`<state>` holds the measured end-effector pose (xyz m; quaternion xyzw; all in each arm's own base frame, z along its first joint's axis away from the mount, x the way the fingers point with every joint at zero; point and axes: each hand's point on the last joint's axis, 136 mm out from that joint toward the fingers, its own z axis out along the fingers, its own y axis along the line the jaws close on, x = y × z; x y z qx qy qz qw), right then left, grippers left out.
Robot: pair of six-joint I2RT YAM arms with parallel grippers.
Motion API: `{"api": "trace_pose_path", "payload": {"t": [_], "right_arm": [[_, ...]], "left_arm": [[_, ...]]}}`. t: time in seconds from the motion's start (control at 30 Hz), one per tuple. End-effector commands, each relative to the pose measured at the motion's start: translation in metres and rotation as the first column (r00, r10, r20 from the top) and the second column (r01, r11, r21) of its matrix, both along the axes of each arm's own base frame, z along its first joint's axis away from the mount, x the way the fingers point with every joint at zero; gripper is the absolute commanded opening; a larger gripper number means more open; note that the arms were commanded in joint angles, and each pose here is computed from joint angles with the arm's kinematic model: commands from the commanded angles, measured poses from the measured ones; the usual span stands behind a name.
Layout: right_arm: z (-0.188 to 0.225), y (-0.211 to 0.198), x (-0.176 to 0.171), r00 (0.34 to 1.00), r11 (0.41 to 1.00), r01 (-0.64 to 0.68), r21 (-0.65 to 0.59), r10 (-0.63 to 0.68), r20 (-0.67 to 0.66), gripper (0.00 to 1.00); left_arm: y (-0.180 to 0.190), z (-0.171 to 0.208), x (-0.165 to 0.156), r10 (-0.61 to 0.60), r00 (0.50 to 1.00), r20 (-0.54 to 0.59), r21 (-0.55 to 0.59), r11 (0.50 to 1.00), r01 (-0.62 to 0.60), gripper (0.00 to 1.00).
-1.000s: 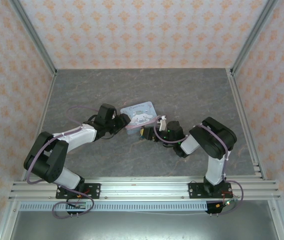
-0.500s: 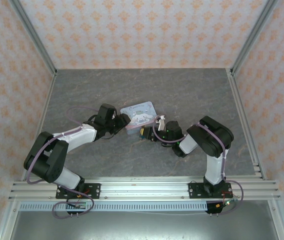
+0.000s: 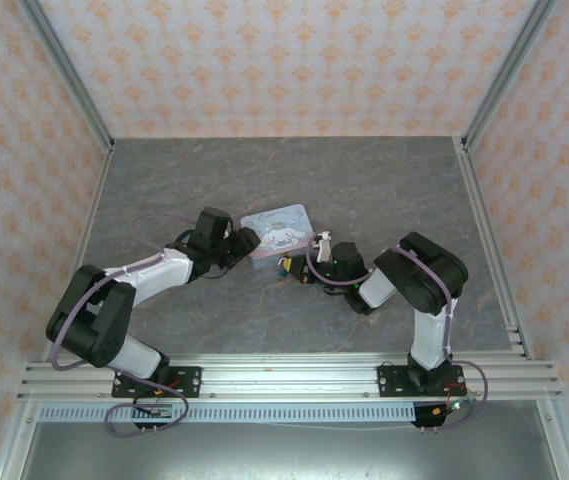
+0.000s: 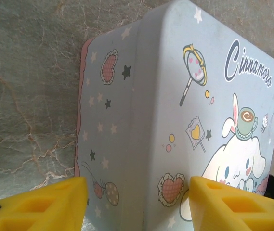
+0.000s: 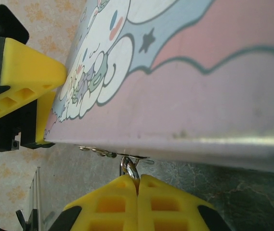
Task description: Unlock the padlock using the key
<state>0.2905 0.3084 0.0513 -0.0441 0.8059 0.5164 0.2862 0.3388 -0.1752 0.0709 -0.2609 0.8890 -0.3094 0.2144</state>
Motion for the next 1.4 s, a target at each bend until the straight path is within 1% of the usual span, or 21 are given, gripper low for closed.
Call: {"api": "trace_pose_path", "payload": {"t": [0.0,0.33,0.47,0.67,0.77,0.87,0.93,1.07,1.13,1.23,1.37], "right_arm": [[0.018,-0.004,0.011,0.997,0.997,0.052,0.051,-0.055,0.047,0.0],[0.044,-0.024,0.03,0.978,0.974,0.189,0.128,-0.198,0.063,0.0],[0.053,-0.033,0.038,0.968,0.962,0.229,0.147,-0.241,0.069,0.0],[0.049,-0.057,0.032,0.948,0.951,0.3,0.077,-0.306,0.083,0.0],[0.054,-0.063,0.026,0.949,0.953,0.297,0.066,-0.302,0.09,0.0],[0.054,-0.063,0.011,0.968,0.97,0.241,-0.021,-0.239,0.083,0.0],[0.055,-0.07,-0.002,0.978,0.971,0.204,-0.125,-0.196,0.075,0.0],[0.07,-0.095,-0.032,0.986,0.937,0.163,-0.309,-0.141,0.094,0.0],[0.074,-0.112,-0.05,0.99,0.904,0.139,-0.403,-0.119,0.074,0.0],[0.075,-0.128,-0.072,0.993,0.876,0.112,-0.469,-0.116,0.02,0.0],[0.06,-0.133,-0.088,0.983,0.876,0.081,-0.476,-0.149,-0.108,0.0]], "left_arm": [[0.016,-0.024,-0.025,0.013,0.995,-0.099,0.084,0.996,-0.005,0.56],[0.02,-0.034,-0.035,0.018,0.993,-0.118,0.091,0.996,-0.007,0.56],[0.019,-0.032,-0.034,0.017,0.994,-0.112,0.088,0.996,-0.007,0.57],[0.017,-0.015,-0.025,0.007,0.998,-0.068,0.08,0.997,-0.002,0.58],[0.015,-0.002,-0.021,-0.002,0.999,-0.037,0.072,0.997,0.004,0.6],[0.021,0.015,-0.02,-0.004,1.0,0.004,0.101,0.995,0.003,0.65],[0.03,0.031,-0.021,0.0,0.999,0.047,0.143,0.99,-0.006,0.69],[0.052,0.057,-0.028,0.001,0.992,0.129,0.248,0.968,-0.033,0.77],[0.064,0.068,-0.034,-0.001,0.986,0.164,0.304,0.951,-0.05,0.79],[0.078,0.075,-0.042,-0.012,0.982,0.191,0.367,0.928,-0.06,0.8],[0.087,0.079,-0.051,-0.013,0.978,0.207,0.396,0.916,-0.072,0.8]]}}
